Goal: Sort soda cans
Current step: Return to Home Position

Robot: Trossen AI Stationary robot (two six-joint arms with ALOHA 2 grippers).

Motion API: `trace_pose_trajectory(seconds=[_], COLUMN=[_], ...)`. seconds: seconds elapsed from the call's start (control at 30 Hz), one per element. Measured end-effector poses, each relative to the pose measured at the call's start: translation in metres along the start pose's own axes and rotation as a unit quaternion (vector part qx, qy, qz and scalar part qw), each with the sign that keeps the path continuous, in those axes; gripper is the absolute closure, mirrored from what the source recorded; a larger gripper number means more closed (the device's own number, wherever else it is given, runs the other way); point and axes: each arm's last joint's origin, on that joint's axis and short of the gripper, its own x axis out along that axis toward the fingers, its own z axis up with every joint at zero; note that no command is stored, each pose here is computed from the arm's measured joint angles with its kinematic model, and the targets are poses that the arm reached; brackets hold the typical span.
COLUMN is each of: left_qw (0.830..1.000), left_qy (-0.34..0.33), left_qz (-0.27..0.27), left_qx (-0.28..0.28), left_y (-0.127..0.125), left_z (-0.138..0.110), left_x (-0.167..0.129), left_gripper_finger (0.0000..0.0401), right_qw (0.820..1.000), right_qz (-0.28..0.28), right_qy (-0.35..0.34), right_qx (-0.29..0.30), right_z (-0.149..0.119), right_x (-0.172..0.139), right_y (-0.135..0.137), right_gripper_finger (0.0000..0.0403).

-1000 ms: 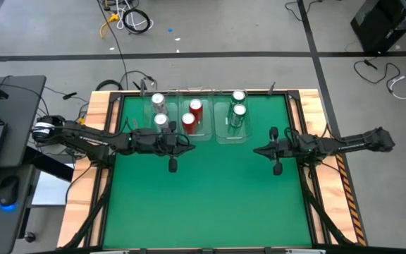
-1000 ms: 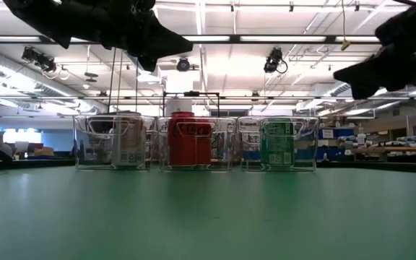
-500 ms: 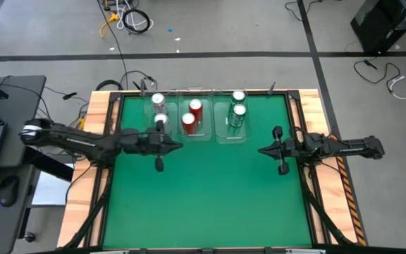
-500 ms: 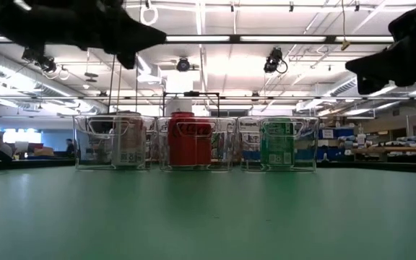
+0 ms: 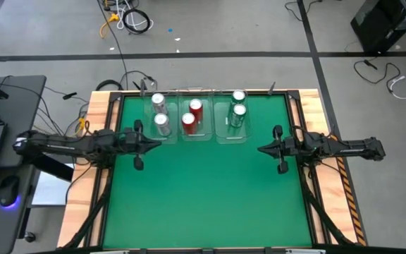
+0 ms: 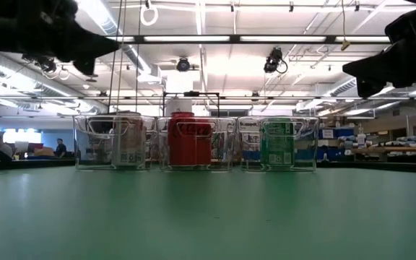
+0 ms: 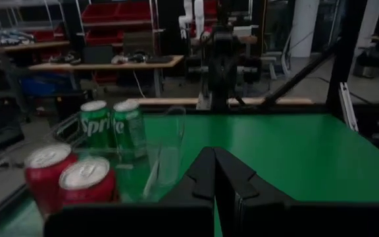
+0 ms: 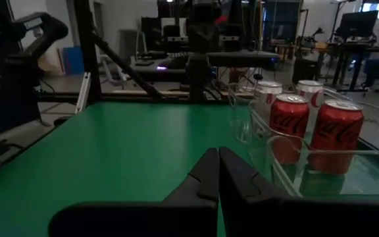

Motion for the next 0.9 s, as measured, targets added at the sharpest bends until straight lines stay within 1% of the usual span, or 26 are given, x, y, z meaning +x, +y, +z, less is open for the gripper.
trace_pose_trajectory(seconds=[0.07, 0.23, 0.33, 0.43, 0.57, 0.7, 0.9], left_qw=[1.000, 0.999, 0.999, 0.998, 0.998, 0.997, 0.998], left_qy=[0.001, -0.029, -0.036, -0.040, -0.007, -0.027, -0.019], left_qz=[0.000, -0.007, -0.021, -0.047, -0.069, -0.073, -0.056], left_qx=[0.002, 0.024, 0.024, 0.017, 0.013, 0.012, 0.016], left_y=[0.001, 0.002, 0.001, -0.001, -0.003, -0.004, -0.001], left_z=[-0.004, -0.014, -0.022, -0.027, -0.035, -0.041, -0.045], left_x=[-0.009, -0.026, -0.034, -0.040, -0.041, -0.038, -0.037], left_gripper_finger=[0.0401, 0.0401, 0.0401, 0.0401, 0.0400, 0.0400, 0.0400], right_qw=[1.000, 1.000, 1.000, 1.000, 0.999, 0.999, 0.998], right_qz=[-0.003, -0.021, -0.029, -0.030, -0.029, -0.028, -0.040], right_qy=[0.001, 0.006, 0.007, 0.007, 0.013, 0.022, 0.040], right_qx=[0.000, 0.006, 0.006, 0.006, 0.007, 0.014, 0.019], right_z=[0.000, -0.001, -0.001, -0.001, -0.002, -0.004, -0.007], right_x=[0.000, 0.001, 0.001, 0.001, 0.001, 0.003, 0.005], right_y=[-0.001, -0.004, -0.006, -0.006, -0.006, -0.006, -0.008], right_gripper_finger=[0.0403, 0.0403, 0.0403, 0.0403, 0.0403, 0.0403, 0.0403])
